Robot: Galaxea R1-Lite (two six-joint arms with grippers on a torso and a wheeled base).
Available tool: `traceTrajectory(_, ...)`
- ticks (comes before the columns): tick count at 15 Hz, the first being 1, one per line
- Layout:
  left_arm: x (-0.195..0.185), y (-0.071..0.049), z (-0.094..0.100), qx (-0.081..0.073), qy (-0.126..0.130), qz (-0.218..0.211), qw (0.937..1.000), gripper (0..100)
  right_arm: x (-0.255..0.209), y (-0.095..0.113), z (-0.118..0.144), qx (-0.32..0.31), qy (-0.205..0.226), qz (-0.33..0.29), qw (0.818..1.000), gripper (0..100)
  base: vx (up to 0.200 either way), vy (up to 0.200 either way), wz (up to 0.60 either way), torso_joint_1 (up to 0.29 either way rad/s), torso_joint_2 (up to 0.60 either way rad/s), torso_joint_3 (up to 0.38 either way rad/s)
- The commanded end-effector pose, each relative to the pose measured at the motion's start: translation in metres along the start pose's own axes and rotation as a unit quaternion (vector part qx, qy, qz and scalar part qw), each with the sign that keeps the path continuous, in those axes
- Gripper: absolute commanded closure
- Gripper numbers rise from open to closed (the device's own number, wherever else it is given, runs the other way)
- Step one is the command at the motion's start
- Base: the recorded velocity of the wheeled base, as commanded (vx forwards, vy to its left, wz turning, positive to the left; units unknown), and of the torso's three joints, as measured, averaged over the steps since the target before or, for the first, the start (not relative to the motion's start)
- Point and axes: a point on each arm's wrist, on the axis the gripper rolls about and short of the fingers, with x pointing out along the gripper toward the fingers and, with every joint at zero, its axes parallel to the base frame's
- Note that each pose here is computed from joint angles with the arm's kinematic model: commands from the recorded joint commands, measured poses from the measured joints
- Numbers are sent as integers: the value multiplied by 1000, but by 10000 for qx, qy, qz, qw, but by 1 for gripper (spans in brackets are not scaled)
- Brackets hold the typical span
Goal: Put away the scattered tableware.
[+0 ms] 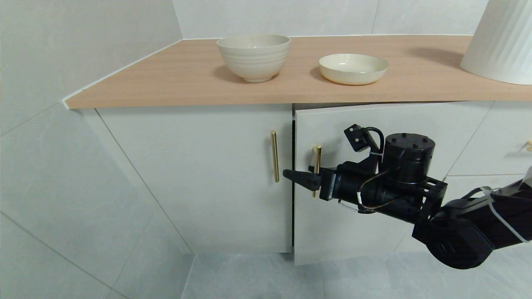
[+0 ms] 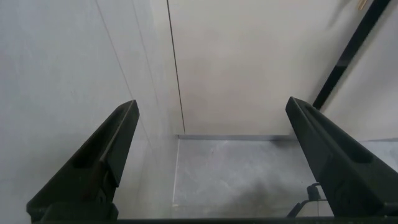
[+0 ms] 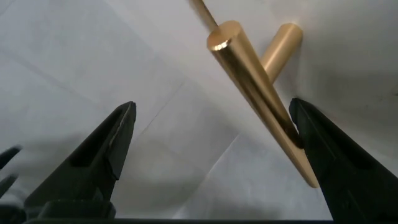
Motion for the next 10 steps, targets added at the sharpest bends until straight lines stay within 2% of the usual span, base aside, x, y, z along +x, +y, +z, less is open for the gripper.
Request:
traceTrajectory(1,0,0,0,-1,1,6,10000,0,-26,13,4,-21,74,271,9996,0,0,0,0,0,0,0)
traceTrajectory(7,0,0,0,-1,1,6,10000,0,-48,26,-4,109,311,500,9982,0,0,0,0,0,0,0)
traceTrajectory(9,0,0,0,-1,1,6,10000,0,-54,30,-14,163,472,518,9974,0,0,0,0,0,0,0)
traceTrajectory(10,0,0,0,53,1,6,10000,0,-59,33,-24,208,643,539,9963,0,0,0,0,0,0,0)
